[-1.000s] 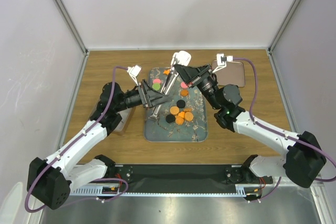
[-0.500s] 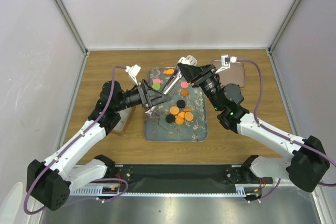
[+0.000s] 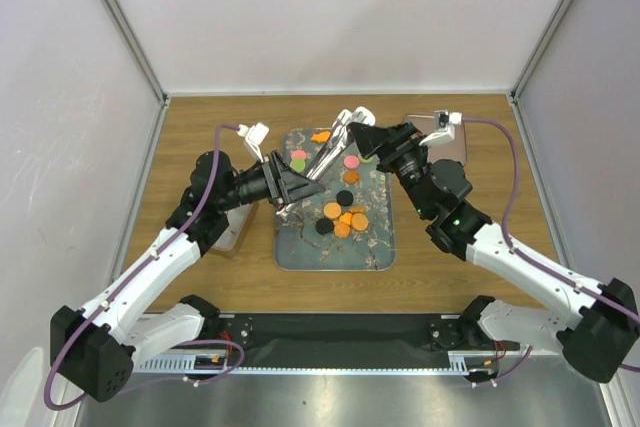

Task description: Pack the cookies

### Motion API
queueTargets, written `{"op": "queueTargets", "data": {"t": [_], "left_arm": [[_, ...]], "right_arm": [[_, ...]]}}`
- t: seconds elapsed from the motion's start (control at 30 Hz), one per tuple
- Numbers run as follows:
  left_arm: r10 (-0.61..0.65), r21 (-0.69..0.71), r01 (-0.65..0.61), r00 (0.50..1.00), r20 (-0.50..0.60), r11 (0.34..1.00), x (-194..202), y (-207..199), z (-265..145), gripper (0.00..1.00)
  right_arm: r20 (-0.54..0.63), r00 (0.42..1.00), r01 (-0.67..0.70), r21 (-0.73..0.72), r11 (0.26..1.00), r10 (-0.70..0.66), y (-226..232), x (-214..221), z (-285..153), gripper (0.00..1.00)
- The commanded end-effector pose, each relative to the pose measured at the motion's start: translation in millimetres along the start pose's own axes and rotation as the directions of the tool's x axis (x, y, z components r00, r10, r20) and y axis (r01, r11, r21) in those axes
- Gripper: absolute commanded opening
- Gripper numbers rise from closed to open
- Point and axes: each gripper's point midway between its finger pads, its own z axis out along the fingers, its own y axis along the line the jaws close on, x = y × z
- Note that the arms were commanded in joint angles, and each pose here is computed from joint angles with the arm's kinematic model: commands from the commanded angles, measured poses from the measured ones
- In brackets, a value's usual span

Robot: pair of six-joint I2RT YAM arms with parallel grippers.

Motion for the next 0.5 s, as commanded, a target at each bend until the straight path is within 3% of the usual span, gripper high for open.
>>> {"op": "queueTargets", "data": {"t": [0.0,0.27,0.47], "left_arm": [[0.093,0.028,-0.095,0.994,0.057,0.995,-18,-20,-5,0.60],[0.105,-0.047,-0.103,0.993,0.047,0.994,-15,-1,-4,0.59],[0.140,-0.231,-0.131,0.990,0.022,0.964,-3,41,-14,0.59]], "right_arm": [[0.090,0.996,0.019,0.053,0.998,-0.024,4,-32,-9,0.91],[0.052,0.996,0.059,0.227,0.972,-0.072,-36,-31,-41,0.94],[-0.074,0.979,0.203,0.363,0.909,-0.189,-69,-27,-65,0.94]]}}
